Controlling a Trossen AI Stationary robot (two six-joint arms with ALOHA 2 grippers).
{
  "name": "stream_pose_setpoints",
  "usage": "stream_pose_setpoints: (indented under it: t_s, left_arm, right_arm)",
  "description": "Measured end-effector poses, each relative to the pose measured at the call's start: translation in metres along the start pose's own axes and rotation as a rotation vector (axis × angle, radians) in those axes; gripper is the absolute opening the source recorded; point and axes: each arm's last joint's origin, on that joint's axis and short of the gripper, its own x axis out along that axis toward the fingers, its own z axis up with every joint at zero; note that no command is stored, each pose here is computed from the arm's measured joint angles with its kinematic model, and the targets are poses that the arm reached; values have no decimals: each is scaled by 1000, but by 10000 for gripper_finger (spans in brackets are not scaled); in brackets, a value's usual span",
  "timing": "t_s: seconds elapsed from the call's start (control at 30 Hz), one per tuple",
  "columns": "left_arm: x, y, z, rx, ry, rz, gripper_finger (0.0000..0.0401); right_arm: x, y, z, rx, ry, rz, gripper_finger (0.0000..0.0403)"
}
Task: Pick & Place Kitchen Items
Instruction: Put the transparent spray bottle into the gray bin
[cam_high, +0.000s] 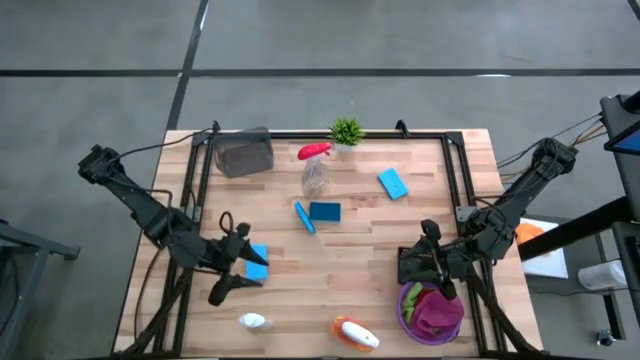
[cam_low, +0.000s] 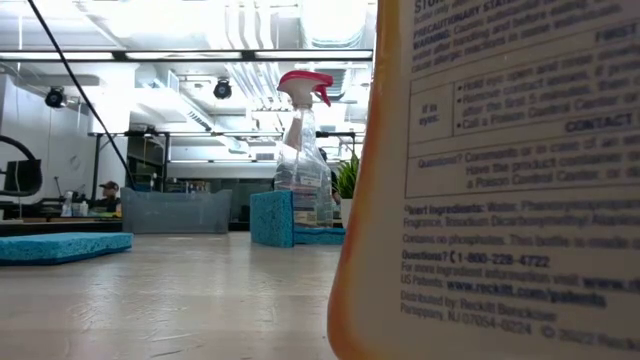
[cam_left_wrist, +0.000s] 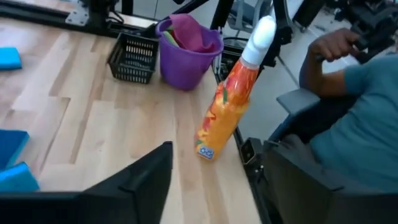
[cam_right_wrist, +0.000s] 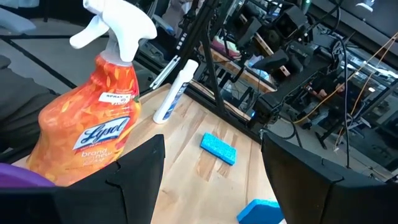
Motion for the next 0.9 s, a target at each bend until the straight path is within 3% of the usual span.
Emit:
stream_pose_setpoints:
  t_s: [0.17, 0.27, 0.43, 0.63, 0.9]
  left_arm:
    - [0, -2, -1, -43, 3, -9, 299]
    - [0, -2, -1, 13, -1, 0, 311]
    - [0, 15, 13, 156, -74, 221, 313]
    - [1, 54, 33, 172, -49, 549, 313]
    - [5, 103, 83, 245, 65, 701, 314]
  right_arm:
    - [0, 0, -1, 3, 11, 2, 265]
    - [0, 0, -1, 7, 11, 2, 265]
    - [0, 0, -1, 11, 11, -1, 265]
    - [0, -1, -1, 14, 21, -30, 265]
    - [0, 0, -2, 32, 28, -29, 265]
